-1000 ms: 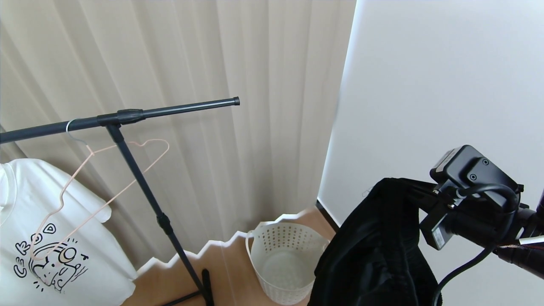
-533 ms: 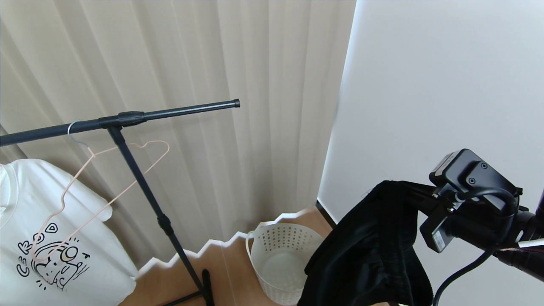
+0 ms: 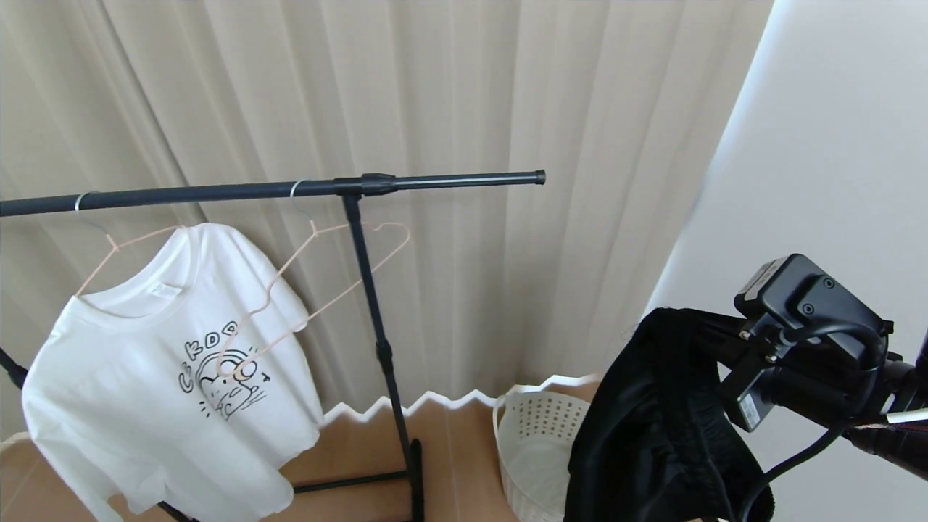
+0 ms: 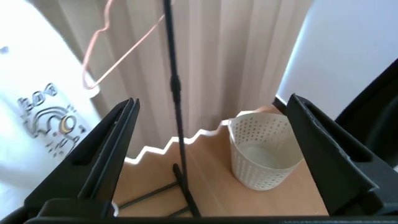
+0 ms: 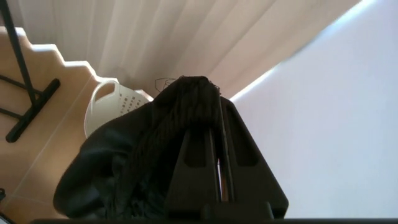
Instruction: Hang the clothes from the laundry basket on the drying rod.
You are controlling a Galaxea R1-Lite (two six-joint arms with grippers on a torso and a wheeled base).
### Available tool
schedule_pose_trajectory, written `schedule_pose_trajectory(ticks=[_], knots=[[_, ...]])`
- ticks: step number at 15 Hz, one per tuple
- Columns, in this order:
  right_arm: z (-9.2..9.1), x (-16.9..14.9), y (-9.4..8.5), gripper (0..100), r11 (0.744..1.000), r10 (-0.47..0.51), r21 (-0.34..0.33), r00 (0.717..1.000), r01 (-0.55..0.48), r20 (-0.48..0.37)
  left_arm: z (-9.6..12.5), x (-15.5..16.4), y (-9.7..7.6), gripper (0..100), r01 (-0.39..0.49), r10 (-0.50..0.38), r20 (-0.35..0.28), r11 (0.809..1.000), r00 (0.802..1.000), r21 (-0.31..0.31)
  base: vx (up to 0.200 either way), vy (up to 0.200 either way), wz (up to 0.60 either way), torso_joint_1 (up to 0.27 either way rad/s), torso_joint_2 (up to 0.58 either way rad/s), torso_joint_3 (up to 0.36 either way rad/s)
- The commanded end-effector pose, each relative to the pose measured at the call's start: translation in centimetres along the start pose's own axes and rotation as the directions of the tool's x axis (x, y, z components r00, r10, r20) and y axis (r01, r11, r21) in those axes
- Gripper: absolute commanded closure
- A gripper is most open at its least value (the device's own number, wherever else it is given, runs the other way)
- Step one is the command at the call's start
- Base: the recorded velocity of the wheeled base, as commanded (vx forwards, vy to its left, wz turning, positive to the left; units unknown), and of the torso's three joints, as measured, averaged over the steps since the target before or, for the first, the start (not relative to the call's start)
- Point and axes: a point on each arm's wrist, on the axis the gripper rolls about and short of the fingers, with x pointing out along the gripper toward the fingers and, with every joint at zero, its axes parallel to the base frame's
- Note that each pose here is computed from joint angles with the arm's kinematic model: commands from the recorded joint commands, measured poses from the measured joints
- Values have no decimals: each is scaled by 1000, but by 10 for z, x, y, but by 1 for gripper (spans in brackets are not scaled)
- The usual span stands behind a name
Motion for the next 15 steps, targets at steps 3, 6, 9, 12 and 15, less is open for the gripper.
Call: schedule_pose_trajectory(ticks=[3,6,9,12,15], knots=[[-1,0,0,100,1000,2,-1,1000,-2,-3,0,0,0,0,1,-1,-2,1000,1000,0,0,200,0,-1,-1,1],[-1,1,1,100,1000,6,-2,1000,-6,-6,0,0,0,0,1,-1,-2,1000,1000,0,0,200,0,1,1,7],[-1,1,1,100,1000,5,-2,1000,-5,-5,0,0,0,0,1,-1,-2,1000,1000,0,0,200,0,4,-1,1],[-1,2,1,100,1000,0,0,1000,0,-9,0,0,0,0,1,-1,-3,1000,1000,0,0,200,0,1,4,4],[-2,2,-2,100,1000,-11,3,1000,11,-14,0,0,0,0,1,-1,-2,1000,1000,1,0,200,0,27,-46,-33]])
